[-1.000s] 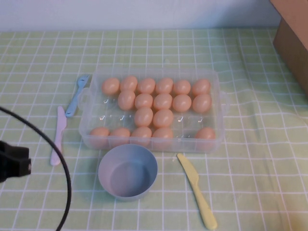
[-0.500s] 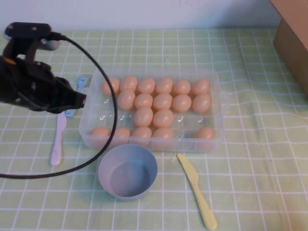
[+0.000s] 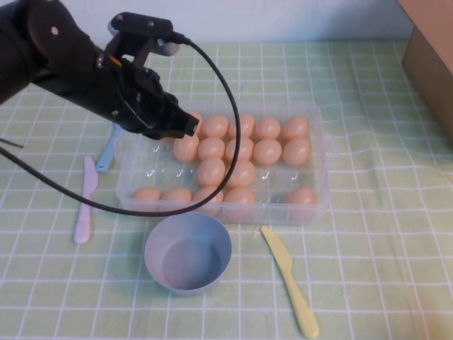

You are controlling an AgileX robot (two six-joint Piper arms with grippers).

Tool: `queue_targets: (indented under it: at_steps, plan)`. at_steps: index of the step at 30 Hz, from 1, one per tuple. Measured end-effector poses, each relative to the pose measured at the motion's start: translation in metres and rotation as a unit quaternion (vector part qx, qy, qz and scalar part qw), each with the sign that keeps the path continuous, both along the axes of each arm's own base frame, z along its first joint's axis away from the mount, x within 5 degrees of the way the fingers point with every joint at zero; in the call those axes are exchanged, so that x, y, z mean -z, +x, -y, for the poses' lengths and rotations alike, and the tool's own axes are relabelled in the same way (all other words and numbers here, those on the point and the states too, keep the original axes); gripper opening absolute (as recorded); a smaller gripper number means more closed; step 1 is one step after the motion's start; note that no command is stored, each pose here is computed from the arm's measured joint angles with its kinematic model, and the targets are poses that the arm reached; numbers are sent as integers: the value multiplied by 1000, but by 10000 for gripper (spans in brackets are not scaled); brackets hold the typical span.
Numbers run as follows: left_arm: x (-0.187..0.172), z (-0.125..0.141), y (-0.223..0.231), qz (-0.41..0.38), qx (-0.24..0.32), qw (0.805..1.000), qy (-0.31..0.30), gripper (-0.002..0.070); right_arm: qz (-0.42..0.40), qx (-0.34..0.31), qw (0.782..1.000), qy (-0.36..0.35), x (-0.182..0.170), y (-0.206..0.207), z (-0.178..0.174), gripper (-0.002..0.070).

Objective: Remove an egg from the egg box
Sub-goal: Pick up the egg from the plastic box

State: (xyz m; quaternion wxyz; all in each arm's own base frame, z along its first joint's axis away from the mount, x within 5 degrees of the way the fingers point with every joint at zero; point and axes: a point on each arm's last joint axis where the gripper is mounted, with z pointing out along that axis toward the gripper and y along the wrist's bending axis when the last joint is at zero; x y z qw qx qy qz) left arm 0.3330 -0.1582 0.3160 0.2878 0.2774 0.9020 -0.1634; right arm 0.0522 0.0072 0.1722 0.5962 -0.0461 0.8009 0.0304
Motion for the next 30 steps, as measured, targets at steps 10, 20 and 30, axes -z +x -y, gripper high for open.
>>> queue_targets:
  at_steps: [10, 20, 30]
  plan:
    - [13, 0, 18, 22, -1, 999, 38, -6, 0, 0, 1000, 0, 0, 0, 0, -18]
    - [39, 7, 32, 47, 53, 994, 84, -6, 0, 0, 1000, 0, 0, 0, 0, -18]
    - [61, 9, 44, 61, 91, 986, 126, -6, 0, 0, 1000, 0, 0, 0, 0, -18]
